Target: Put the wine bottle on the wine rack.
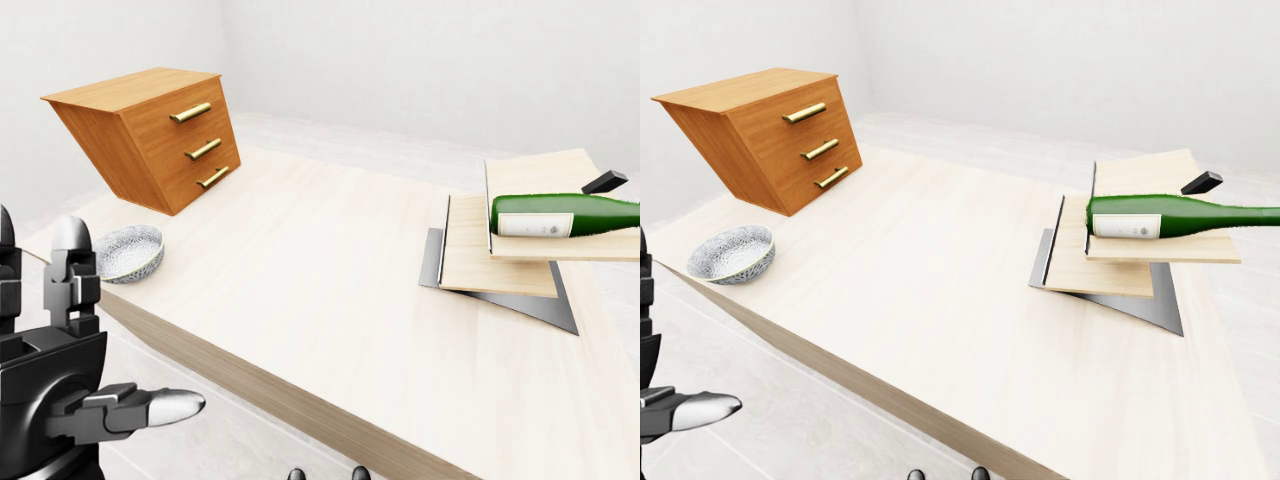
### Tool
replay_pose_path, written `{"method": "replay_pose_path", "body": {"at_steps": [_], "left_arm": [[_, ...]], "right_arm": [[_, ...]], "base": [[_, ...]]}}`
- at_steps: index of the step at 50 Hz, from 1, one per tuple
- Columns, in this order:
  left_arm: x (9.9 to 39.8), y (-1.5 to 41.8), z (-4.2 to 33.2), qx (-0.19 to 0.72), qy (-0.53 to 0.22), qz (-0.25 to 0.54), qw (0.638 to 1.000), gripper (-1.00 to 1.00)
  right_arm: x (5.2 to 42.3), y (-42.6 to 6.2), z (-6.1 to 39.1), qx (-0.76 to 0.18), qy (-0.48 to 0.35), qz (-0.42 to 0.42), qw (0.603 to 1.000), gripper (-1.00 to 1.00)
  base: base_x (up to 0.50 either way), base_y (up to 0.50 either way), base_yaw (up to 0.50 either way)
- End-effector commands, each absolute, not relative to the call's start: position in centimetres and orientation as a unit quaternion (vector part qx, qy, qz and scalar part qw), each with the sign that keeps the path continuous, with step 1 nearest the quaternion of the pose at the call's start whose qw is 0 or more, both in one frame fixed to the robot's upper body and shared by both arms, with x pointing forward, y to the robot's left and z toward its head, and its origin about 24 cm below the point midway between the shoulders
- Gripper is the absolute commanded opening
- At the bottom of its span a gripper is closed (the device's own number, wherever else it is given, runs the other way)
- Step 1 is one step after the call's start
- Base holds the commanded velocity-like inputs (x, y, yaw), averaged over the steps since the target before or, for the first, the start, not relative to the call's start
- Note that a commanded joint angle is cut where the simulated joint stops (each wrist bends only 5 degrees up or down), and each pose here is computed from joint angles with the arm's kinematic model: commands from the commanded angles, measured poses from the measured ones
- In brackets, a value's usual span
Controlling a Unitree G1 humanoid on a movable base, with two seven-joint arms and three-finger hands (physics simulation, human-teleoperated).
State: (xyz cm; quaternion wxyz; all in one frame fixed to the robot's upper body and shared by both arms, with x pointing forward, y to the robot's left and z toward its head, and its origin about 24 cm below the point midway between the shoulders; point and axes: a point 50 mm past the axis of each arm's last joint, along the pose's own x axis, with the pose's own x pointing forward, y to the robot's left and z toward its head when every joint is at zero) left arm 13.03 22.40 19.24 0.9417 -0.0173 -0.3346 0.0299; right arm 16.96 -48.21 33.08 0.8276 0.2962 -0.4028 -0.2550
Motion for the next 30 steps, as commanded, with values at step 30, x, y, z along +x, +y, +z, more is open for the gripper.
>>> {"method": "replay_pose_path", "body": {"at_steps": [30], "left_arm": [[11.8,22.1,21.4,-0.047,-0.377,0.012,0.925,1.00]], "right_arm": [[12.4,-37.0,43.8,0.424,-0.482,-0.020,0.767,1.00]], "base": [[0.00,0.00,0.00]]}}
